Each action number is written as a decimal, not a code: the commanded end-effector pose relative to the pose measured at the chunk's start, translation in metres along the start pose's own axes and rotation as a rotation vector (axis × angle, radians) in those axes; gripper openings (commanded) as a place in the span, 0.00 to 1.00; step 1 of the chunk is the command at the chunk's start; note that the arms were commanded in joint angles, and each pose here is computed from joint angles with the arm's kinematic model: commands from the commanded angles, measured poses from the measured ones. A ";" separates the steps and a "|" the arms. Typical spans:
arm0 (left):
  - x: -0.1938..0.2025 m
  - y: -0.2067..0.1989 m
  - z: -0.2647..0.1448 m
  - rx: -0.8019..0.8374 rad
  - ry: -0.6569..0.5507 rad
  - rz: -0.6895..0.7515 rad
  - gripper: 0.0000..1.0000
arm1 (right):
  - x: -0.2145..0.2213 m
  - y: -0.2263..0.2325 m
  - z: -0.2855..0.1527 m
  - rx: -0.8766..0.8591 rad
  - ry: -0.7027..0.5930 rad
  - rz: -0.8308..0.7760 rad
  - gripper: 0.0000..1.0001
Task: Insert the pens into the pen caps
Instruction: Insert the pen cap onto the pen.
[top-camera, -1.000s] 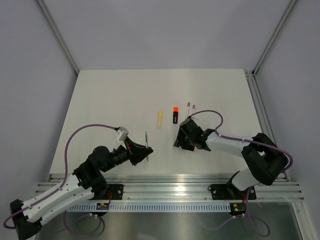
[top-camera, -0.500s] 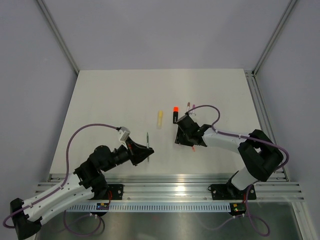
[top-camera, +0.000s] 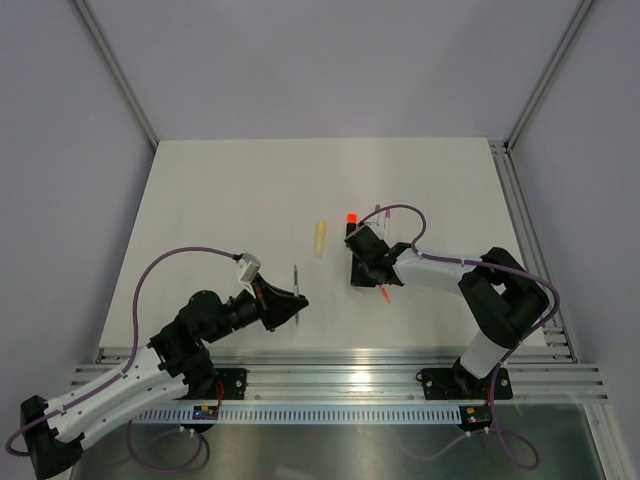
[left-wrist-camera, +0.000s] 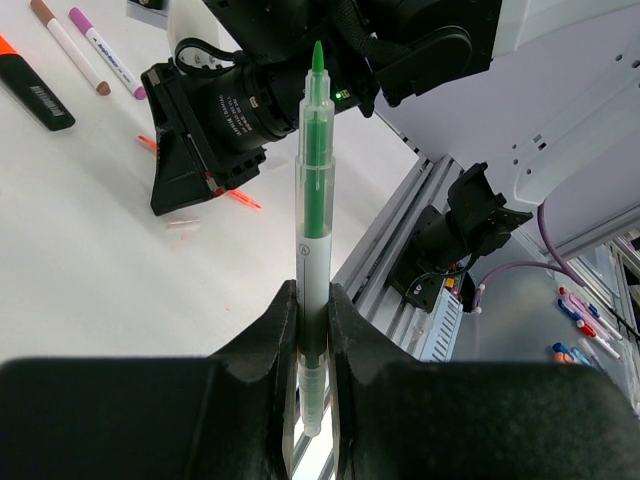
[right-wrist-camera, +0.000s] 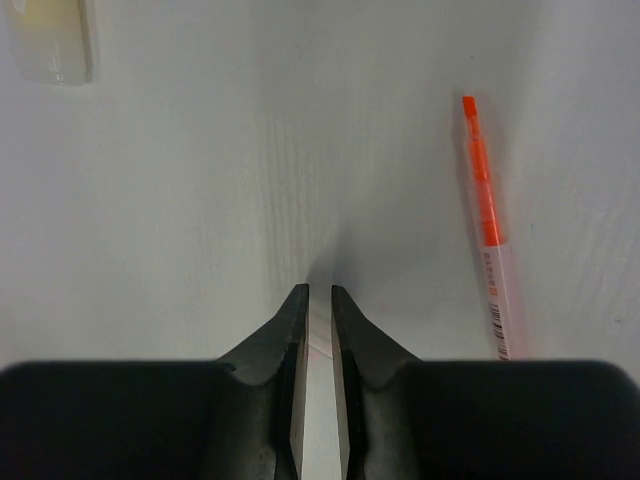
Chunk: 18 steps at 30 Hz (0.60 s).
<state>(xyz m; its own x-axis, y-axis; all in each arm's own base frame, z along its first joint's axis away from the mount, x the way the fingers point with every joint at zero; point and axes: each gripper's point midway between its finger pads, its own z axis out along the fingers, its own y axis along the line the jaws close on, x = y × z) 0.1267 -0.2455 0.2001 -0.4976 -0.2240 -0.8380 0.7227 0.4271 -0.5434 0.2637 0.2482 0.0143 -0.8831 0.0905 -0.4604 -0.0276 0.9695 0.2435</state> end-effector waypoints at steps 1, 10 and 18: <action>-0.012 -0.011 0.002 0.053 -0.050 0.022 0.00 | -0.001 0.014 0.002 -0.047 0.020 -0.046 0.19; -0.012 -0.010 0.001 0.049 -0.052 0.023 0.00 | 0.008 0.019 -0.002 -0.081 0.050 -0.066 0.11; -0.011 -0.011 0.000 0.053 -0.053 0.019 0.00 | 0.013 0.023 -0.005 -0.088 0.065 -0.088 0.06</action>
<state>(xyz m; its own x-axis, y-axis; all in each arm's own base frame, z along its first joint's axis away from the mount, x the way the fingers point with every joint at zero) 0.1265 -0.2454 0.1997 -0.4977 -0.2238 -0.8380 0.7229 0.4269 -0.5434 0.2531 0.2629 0.0135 -0.9015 0.0241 -0.4320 -0.1060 0.9557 0.2747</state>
